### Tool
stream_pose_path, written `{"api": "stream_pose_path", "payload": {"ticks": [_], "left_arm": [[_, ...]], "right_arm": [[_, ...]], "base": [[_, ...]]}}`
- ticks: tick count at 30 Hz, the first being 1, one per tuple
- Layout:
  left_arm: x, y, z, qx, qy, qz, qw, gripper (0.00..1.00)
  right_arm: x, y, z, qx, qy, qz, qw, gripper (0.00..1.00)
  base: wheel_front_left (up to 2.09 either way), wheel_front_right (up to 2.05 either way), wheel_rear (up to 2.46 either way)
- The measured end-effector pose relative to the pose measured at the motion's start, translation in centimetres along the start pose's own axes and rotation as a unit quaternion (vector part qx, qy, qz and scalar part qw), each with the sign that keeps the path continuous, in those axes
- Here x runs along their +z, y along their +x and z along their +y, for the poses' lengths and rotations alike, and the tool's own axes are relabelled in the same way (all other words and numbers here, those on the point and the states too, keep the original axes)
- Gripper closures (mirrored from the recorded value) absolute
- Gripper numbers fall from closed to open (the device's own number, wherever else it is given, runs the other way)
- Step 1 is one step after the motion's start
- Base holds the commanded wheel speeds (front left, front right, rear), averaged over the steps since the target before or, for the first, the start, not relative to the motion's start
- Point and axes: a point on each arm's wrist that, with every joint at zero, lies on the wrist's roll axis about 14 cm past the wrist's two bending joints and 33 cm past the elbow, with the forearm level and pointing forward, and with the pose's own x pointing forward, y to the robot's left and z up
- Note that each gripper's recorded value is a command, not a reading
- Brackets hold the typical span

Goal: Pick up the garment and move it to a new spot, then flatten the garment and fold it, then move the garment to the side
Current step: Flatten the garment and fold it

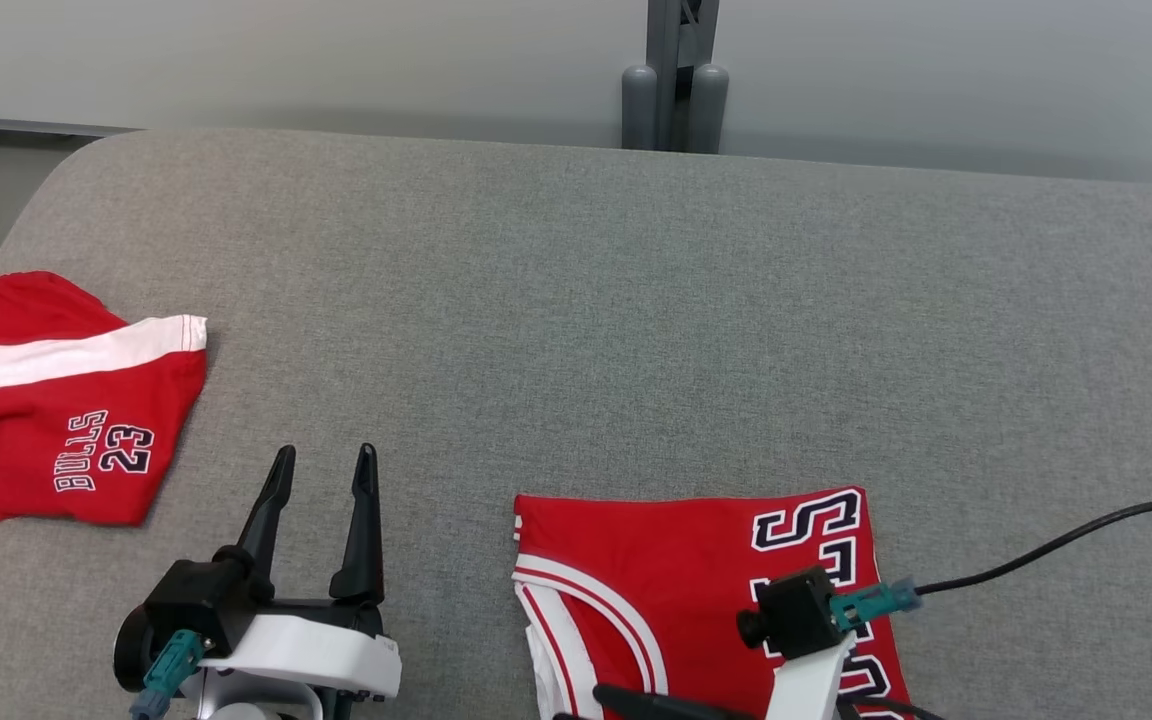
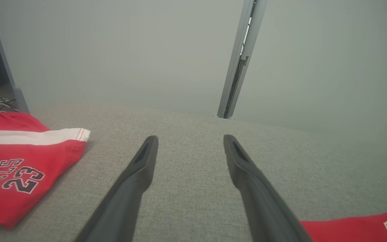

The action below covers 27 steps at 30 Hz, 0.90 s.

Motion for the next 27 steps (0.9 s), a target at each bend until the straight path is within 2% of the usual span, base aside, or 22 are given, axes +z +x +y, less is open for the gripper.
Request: {"api": "stream_pose_path", "payload": {"ticks": [6, 8, 10, 14, 17, 21, 24, 27], "left_arm": [[0.2, -0.1, -0.3, -0.004, -0.002, -0.003, 1.0, 0.0], [0.4, 0.0, -0.5, -0.007, -0.003, -0.007, 1.0, 0.0], [0.8, 0.2, -0.8, -0.012, -0.003, -0.013, 1.0, 0.0], [1.6, 0.7, -1.7, -0.027, -0.005, -0.027, 0.999, 0.0], [2.2, 1.1, -2.6, -0.041, -0.006, -0.036, 0.998, 0.0], [2.9, 1.7, -3.8, -0.058, -0.009, -0.048, 0.997, 0.0], [3.0, 1.9, -4.5, -0.068, -0.01, -0.051, 0.996, 0.0], [3.0, 2.0, -4.9, -0.074, -0.011, -0.051, 0.996, 0.0]], "right_arm": [[4.0, -1.3, -0.8, -0.024, -0.028, -0.082, 0.996, 0.0], [6.8, -2.5, -1.6, -0.046, -0.053, -0.139, 0.988, 0.0], [9.6, -4.2, -2.6, -0.076, -0.087, -0.194, 0.974, 0.0], [14.9, -9.1, -4.7, -0.152, -0.162, -0.309, 0.925, 0.0], [17.8, -13.5, -5.9, -0.219, -0.237, -0.373, 0.87, 0.0], [19.3, -17.9, -6.7, -0.278, -0.284, -0.437, 0.807, 0.0], [18.9, -19.7, -7.1, -0.313, -0.324, -0.446, 0.773, 0.0], [17.8, -20.7, -7.6, -0.337, -0.34, -0.449, 0.755, 0.0]], "base": [[0.0, 0.0, 0.0], [0.0, 0.0, 0.0], [0.0, 0.0, 0.0], [0.0, 0.0, 0.0], [0.0, 0.0, 0.0], [0.0, 0.0, 0.0], [0.0, 0.0, 0.0], [0.0, 0.0, 0.0]]}}
